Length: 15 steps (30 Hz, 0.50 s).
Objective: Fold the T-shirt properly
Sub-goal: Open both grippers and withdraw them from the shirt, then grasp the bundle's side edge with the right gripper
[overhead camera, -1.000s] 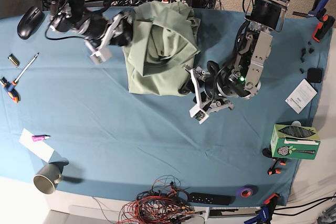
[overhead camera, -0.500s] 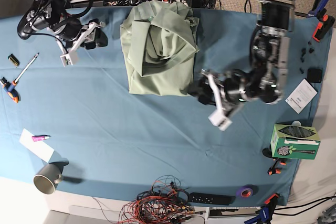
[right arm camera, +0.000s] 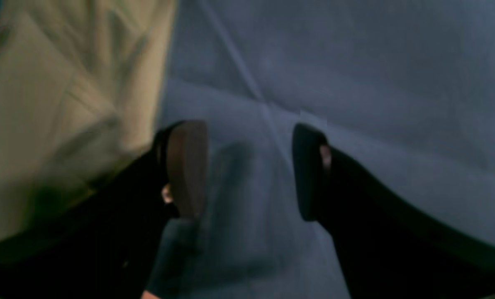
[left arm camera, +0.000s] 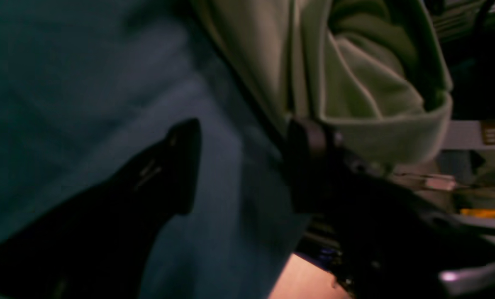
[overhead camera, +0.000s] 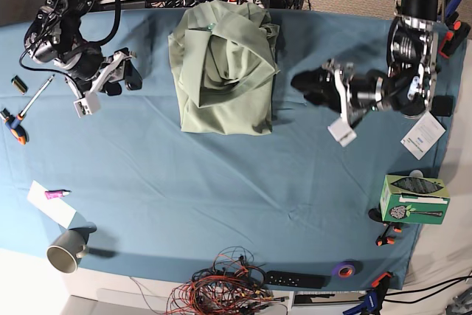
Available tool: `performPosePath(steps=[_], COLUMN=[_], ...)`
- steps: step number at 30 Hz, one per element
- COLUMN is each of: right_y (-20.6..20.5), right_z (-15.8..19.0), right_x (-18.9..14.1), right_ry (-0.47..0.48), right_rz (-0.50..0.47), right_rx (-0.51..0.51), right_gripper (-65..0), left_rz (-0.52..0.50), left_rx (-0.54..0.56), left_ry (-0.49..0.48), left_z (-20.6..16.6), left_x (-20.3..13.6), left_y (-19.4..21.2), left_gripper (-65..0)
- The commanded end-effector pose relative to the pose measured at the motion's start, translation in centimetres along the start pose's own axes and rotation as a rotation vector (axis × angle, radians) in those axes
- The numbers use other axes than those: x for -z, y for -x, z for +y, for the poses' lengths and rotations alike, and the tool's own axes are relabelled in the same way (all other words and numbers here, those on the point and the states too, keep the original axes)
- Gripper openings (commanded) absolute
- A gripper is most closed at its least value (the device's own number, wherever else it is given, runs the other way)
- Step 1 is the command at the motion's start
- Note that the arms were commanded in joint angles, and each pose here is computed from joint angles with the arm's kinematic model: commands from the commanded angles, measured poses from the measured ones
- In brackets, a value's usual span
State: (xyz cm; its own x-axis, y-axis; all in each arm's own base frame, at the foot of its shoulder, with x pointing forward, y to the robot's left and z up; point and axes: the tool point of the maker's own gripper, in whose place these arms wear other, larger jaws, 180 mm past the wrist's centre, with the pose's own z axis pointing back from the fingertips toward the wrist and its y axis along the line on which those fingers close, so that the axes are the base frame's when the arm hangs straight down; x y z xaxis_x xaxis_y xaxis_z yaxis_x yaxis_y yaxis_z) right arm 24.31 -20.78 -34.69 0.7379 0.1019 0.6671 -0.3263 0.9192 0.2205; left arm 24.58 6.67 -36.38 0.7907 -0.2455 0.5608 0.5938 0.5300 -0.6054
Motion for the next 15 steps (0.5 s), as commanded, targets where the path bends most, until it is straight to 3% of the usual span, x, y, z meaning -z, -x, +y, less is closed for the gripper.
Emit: performPosePath(steps=[1,9,15], right_y=[-1.3,-2.2,-4.3], right_z=[0.3,3.6,3.7], right_x=[-0.2,1.8,2.1], right_ry=[-0.016,-0.115,-0.121], right_rz=[-0.037,-0.025,-0.069], right_rx=[-0.027,-0.095,-0.120], right_gripper=[-32.3,-32.2,-31.2], left_rz=[-0.029,0.019,0.042], left_rx=[0.015,-0.048,-0.075], left_ry=[0.009,0.029,0.045], left_z=[-0.3,-0.9,-1.4], left_x=[-0.6,0.0,0.3], left_y=[-0.8,2.6,4.5], left_gripper=[-29.7,-29.8,-29.7])
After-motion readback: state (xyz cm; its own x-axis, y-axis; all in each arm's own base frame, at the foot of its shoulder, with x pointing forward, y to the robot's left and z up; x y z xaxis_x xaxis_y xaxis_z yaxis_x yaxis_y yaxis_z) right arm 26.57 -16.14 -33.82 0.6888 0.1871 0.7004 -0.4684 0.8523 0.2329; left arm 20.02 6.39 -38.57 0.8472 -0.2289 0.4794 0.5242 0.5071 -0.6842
